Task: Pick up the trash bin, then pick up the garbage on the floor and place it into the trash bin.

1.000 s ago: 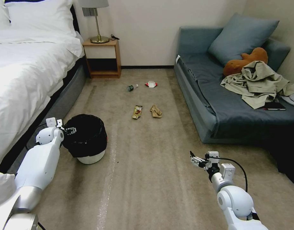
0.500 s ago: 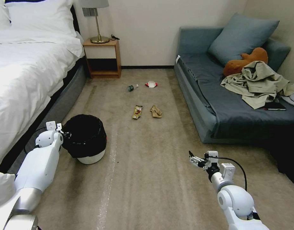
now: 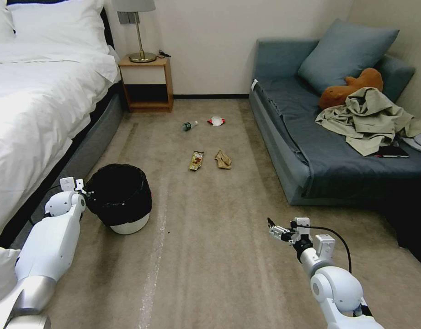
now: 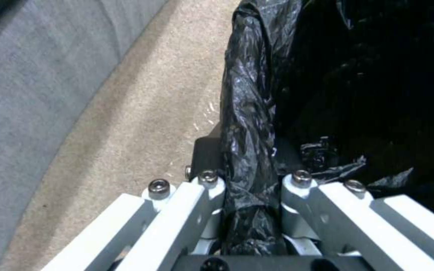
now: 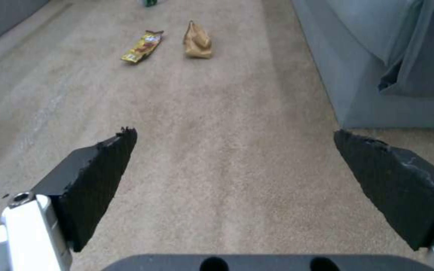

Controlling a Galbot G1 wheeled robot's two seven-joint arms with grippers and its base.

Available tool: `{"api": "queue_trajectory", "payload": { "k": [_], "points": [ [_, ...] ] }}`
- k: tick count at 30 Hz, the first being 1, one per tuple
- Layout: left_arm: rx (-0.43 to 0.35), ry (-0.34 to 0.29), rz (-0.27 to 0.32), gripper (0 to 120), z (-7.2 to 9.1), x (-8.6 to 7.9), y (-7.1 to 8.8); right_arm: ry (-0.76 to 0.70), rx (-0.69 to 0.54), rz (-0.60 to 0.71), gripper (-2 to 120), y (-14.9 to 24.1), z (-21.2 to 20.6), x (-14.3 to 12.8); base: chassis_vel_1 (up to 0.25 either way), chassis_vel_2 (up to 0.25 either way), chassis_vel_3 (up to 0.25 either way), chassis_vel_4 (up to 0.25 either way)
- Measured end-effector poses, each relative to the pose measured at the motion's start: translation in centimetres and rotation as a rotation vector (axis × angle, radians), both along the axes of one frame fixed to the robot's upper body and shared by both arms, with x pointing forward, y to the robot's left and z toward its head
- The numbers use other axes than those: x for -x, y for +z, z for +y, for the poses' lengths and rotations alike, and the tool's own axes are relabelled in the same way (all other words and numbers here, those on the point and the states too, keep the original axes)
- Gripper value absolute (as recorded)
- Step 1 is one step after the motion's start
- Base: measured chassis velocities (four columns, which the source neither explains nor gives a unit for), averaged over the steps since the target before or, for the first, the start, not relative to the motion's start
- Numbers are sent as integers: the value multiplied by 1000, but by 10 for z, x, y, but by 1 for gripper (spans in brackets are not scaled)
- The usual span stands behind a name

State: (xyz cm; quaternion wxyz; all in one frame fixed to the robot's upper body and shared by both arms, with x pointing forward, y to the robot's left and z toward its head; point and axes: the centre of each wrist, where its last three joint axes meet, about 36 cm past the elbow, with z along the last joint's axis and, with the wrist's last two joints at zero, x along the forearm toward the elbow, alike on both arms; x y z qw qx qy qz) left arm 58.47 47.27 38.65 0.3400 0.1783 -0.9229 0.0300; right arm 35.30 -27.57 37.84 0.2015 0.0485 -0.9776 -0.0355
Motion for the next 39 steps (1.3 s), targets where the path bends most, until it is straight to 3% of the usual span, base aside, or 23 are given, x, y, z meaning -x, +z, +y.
{"api": "queue_trajectory", "payload": {
  "k": [3, 12, 17, 18, 20, 21, 23, 26, 28, 30, 34, 39],
  "points": [
    [-57, -19, -32, 8, -4, 9, 7, 1, -14, 1, 100, 0, 0, 1, 0, 0, 0, 0],
    [-117, -39, -80, 5, -14, 37, 18, 33, -46, -2, 100, 1, 1, 5, 0, 0, 0, 0],
    [-176, -33, -128, 4, -27, 67, 36, 36, -50, -3, 100, -2, 2, 9, 0, 0, 0, 0],
    [-176, -33, -128, 4, -27, 67, 36, 36, -50, -3, 100, -2, 2, 9, 0, 0, 0, 0],
    [-202, -22, -161, 4, -31, 84, 45, 36, -52, -3, 100, -3, 3, 11, 0, 0, 0, 0],
    [-202, -22, -161, 4, -31, 84, 45, 36, -52, -3, 100, -3, 3, 11, 0, 0, 0, 0],
    [-222, -12, -186, 4, -35, 105, 51, 37, -53, -7, 100, -4, 3, 13, 0, 0, 0, 0],
    [-229, -11, -194, 4, -38, 112, 53, 40, -54, -8, 100, -5, 3, 13, 0, 0, 0, 0],
    [-244, -6, -208, 4, -43, 127, 57, 49, -59, -14, 100, -5, 4, 13, 0, 0, 0, 0],
    [-247, -6, -210, 4, -44, 129, 58, 51, -61, -15, 100, -5, 5, 13, 0, 0, 0, 0],
    [-265, 4, -223, 4, -51, 150, 59, 65, -71, -30, 100, -8, 7, 13, 0, 0, 0, 0],
    [-280, 0, -228, 4, -55, 160, 57, 64, -79, -38, 100, -12, 8, 13, 0, 0, 0, 0]
  ]
}}
